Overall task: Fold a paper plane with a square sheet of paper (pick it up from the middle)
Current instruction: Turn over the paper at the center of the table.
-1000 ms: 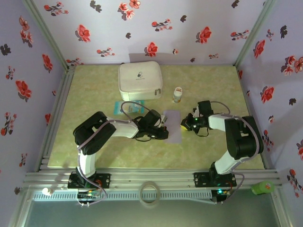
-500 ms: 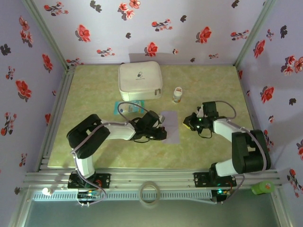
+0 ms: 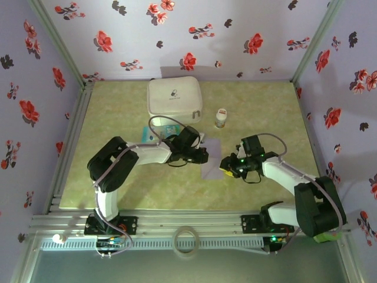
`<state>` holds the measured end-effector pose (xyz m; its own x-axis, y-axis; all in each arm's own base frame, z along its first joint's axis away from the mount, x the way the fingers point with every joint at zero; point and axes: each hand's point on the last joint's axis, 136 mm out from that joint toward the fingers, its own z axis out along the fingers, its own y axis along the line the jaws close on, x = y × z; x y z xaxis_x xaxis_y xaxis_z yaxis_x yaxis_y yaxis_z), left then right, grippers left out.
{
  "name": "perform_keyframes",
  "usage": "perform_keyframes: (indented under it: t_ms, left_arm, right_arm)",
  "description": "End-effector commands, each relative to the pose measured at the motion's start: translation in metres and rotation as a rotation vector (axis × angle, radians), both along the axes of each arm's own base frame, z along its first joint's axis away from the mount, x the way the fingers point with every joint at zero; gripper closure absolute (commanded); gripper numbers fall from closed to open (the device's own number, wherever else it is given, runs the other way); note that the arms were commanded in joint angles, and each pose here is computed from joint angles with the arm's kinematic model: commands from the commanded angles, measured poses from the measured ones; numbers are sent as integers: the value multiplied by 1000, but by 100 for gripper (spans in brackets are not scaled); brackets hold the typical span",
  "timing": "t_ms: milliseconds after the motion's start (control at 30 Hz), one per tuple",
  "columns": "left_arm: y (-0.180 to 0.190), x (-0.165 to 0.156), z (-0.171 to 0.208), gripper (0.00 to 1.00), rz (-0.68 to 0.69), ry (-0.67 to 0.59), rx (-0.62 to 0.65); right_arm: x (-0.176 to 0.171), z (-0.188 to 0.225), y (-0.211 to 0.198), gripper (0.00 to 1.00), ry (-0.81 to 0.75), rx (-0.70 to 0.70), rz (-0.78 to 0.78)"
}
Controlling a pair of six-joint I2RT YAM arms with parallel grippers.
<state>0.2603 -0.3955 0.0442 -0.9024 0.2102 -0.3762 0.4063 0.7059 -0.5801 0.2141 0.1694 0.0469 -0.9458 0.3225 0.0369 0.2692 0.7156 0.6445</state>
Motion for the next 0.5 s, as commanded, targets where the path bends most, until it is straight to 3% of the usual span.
perform_keyframes:
  t_ms: [0, 467]
  left_arm:
    - [10, -1, -19, 94, -29, 18, 69]
    - [23, -9, -42, 97, -22, 60, 108]
  right_arm:
    - [-16, -11, -6, 66, 70, -32, -39]
    - [-12, -9, 8, 66, 105, -25, 0]
